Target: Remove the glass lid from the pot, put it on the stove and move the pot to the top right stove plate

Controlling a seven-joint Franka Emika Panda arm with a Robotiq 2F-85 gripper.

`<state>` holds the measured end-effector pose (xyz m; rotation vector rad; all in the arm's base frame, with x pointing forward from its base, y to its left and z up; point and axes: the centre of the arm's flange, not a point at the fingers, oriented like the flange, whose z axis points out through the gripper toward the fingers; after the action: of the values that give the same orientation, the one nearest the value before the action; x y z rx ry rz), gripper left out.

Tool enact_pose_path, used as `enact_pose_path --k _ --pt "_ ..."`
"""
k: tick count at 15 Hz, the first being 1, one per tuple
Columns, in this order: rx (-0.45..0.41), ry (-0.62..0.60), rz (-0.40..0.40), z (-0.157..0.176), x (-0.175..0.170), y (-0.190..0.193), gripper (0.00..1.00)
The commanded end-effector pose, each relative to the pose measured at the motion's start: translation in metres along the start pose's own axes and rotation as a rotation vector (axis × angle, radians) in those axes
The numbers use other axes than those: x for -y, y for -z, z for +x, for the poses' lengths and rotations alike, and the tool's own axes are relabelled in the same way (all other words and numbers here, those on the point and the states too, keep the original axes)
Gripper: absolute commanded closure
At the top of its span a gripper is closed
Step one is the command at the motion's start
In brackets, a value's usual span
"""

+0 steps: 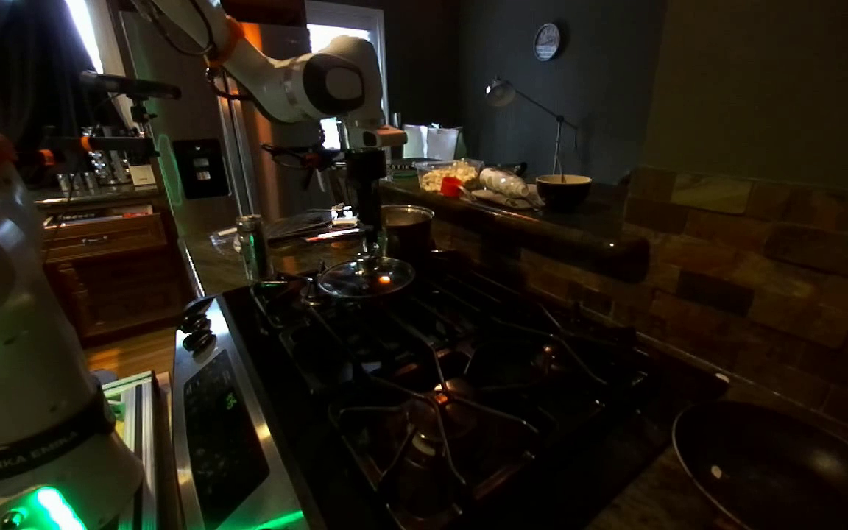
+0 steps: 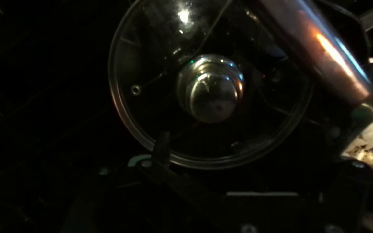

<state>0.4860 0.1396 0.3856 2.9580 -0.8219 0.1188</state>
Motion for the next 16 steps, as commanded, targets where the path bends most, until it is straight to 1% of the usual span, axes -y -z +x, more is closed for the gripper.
enact_pose_path --k 1,3,6,7,9,11,12,13,15,16 --pt "-0.088 0.071 0.015 0.002 0.000 0.032 0.00" --pt "-0.145 0.038 0.047 0.018 0.012 0.036 0.00" --pt "-0.147 0.064 0.105 0.041 0.038 0.031 0.00" --pt "-0.143 0.077 0.114 0.047 0.046 0.029 0.00" --pt "-0.130 0.096 0.115 0.056 0.058 0.023 0.00" --pt "-0.080 0.128 0.080 0.061 0.062 0.015 0.00" --pt "-0.061 0.152 0.055 0.062 0.061 0.011 0.02" --pt "-0.037 0.196 0.056 0.062 0.059 0.008 0.11" --pt "-0.014 0.259 0.038 0.063 0.060 0.003 0.25" --pt "0.000 0.288 0.030 0.062 0.062 0.000 0.40"
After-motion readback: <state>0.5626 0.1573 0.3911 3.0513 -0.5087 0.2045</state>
